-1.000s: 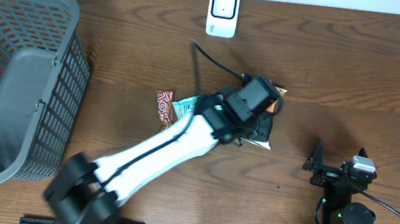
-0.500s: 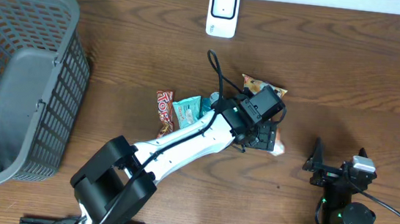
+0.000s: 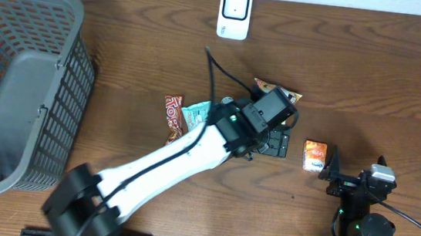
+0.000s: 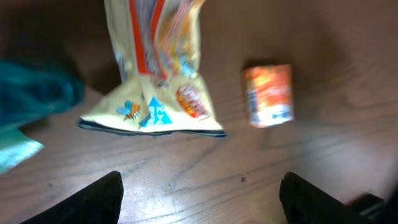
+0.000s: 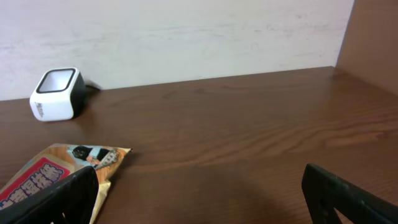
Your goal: Scan the item barcode
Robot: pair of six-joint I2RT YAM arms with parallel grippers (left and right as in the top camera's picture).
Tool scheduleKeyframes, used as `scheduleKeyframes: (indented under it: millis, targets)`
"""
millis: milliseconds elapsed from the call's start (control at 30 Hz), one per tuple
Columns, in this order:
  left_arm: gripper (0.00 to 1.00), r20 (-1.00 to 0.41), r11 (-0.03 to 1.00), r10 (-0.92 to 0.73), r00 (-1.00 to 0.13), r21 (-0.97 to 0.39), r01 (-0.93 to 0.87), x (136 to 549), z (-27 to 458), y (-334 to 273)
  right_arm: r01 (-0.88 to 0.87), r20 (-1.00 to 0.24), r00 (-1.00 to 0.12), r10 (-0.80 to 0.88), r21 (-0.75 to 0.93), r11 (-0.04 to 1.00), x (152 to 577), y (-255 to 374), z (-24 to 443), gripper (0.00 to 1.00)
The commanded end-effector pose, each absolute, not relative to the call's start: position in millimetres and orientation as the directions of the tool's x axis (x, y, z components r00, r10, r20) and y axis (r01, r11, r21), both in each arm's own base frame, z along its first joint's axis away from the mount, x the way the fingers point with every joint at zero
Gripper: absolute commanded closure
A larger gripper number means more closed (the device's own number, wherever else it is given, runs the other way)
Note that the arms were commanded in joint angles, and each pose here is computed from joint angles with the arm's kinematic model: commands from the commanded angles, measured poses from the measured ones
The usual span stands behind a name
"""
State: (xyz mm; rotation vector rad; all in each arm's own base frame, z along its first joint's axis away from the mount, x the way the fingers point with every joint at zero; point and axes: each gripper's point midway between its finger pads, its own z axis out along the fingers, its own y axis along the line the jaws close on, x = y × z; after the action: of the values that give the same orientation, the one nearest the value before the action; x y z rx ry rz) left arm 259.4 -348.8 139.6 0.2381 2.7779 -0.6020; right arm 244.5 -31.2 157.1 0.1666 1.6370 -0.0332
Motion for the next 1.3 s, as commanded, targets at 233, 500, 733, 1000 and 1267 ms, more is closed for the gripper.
scheduleKeyframes:
  millis: [233, 500, 733, 1000, 1267]
  targets:
    - [0.02, -0.923, 0.976, 0.156, -0.352, 0.089, 0.198, 310.2, 357.1, -224.8, 0.128, -0.994, -0.062, 0.091, 0.082, 0.988, 244.3, -31.5, 156.9, 0.01]
    - [0.02, -0.970, 0.926, 0.210, 0.121, 0.158, -0.342, 297.0, 540.1, -91.4, 0.128, -0.994, -0.062, 0.091, 0.082, 0.988, 244.3, -31.5, 156.9, 0.01]
    - [0.02, -0.926, 0.812, 0.369, 0.080, 0.279, -0.512, 293.9, 563.5, -25.7, 0.128, -0.994, -0.062, 0.091, 0.082, 0.988, 244.3, -31.6, 156.9, 0.01]
    - [0.02, -0.877, 0.873, 0.480, 0.003, 0.478, -0.095, 299.3, 501.4, -61.7, 0.128, -0.994, -0.062, 0.091, 0.082, 0.988, 244.3, -31.6, 156.9, 0.01]
    - [0.02, -0.864, 0.819, 0.462, 0.202, 0.502, 0.278, 238.6, 475.8, -102.9, 0.154, -0.994, -0.060, 0.090, 0.080, 0.985, 243.7, -36.0, 157.0, 0.01]
